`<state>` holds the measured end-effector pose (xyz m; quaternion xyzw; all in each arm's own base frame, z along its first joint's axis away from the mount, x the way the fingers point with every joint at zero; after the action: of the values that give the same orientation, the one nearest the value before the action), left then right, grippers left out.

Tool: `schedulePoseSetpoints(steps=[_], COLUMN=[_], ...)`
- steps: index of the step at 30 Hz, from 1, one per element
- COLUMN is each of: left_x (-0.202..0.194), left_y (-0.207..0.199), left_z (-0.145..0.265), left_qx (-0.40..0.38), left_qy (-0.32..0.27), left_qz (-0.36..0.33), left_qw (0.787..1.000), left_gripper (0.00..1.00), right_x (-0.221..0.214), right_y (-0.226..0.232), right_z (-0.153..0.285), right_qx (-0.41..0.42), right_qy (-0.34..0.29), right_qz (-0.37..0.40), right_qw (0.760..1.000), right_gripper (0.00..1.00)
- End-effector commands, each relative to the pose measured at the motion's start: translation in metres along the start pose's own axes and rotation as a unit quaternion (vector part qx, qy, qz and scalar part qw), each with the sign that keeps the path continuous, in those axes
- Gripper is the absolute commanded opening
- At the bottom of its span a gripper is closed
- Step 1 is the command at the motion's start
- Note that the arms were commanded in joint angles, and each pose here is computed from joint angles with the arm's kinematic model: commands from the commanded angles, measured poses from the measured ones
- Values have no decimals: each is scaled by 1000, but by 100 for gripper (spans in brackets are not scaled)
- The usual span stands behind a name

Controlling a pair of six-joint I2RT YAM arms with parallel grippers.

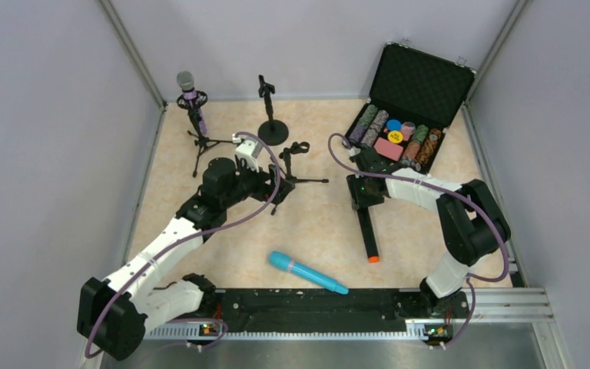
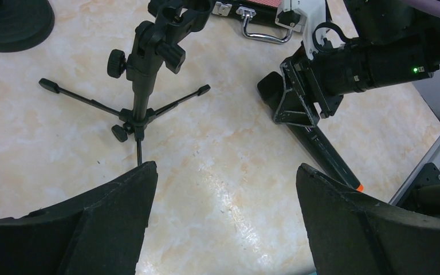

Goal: Attach the microphones to the stand

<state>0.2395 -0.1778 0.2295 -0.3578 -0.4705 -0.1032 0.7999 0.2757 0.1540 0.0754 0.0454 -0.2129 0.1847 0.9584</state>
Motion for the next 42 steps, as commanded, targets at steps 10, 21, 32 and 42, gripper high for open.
schedulePoseSetpoints(steps=[10,21,32,42], left_x=[1,-1,-6,-41], left_y=[-3,2,26,51], left_z=[-4,4,9,-4], left_qx=[-14,5,104,167], left_qy=[-23,-39,-68,-28], left_qz=[12,14,49,124], left_qw=[1000,999,991,978], left_gripper=[94,94,95,98], right_x=[16,21,33,28], right_y=[5,5,18,85], right_z=[7,16,69,101], right_qx=[13,20,85,201], right_qy=[-30,-43,-104,-130], right_qz=[12,22,56,190], right_qw=[999,999,989,952], right_gripper=[32,50,79,80])
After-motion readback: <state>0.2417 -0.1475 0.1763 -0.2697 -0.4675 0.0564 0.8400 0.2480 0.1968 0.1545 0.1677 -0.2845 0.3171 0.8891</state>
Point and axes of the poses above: each gripper's point midway between its finger pads, its own z axis back along the fingers, its own y axis along the line the jaws close on, x = y × z, the point moved 6 cm from there along z, back along the fingers, and after that the axes turned 7 degrees about z, right-handed, at the moved point
